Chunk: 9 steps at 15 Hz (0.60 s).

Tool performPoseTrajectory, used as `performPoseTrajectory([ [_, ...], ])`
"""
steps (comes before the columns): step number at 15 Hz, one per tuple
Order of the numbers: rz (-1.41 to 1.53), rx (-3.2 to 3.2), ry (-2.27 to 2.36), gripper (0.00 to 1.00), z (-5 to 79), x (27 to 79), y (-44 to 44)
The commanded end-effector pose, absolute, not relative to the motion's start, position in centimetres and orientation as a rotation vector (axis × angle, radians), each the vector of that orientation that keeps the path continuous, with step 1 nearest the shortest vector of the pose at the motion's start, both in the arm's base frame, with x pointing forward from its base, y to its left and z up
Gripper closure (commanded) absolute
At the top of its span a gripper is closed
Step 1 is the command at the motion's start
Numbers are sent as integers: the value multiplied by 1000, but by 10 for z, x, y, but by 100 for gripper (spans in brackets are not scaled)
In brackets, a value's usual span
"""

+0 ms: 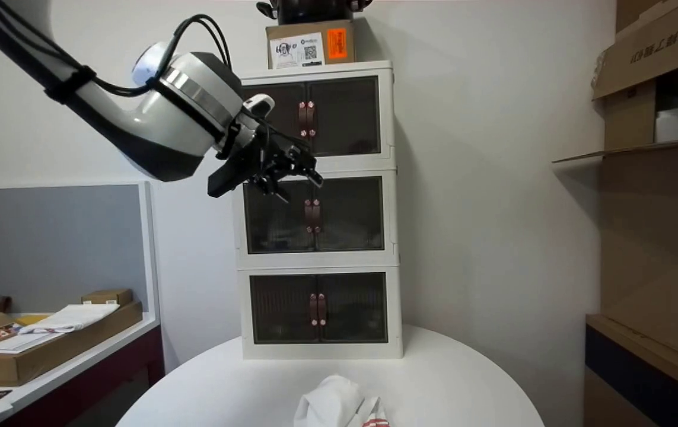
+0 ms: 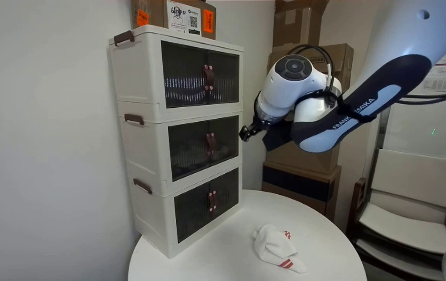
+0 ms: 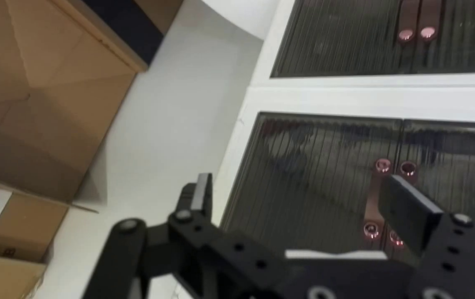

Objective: Open the left cabinet door of the middle segment

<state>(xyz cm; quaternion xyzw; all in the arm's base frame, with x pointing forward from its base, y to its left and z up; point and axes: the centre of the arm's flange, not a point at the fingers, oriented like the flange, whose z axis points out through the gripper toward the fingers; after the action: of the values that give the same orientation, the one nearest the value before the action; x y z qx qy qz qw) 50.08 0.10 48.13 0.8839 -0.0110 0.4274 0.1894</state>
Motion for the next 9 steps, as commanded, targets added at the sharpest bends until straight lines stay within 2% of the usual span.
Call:
performPoseTrajectory([
  [1,1381,2310,-27,0,454,536,31],
  [9,1493,2126,-185,0,434,556,84],
])
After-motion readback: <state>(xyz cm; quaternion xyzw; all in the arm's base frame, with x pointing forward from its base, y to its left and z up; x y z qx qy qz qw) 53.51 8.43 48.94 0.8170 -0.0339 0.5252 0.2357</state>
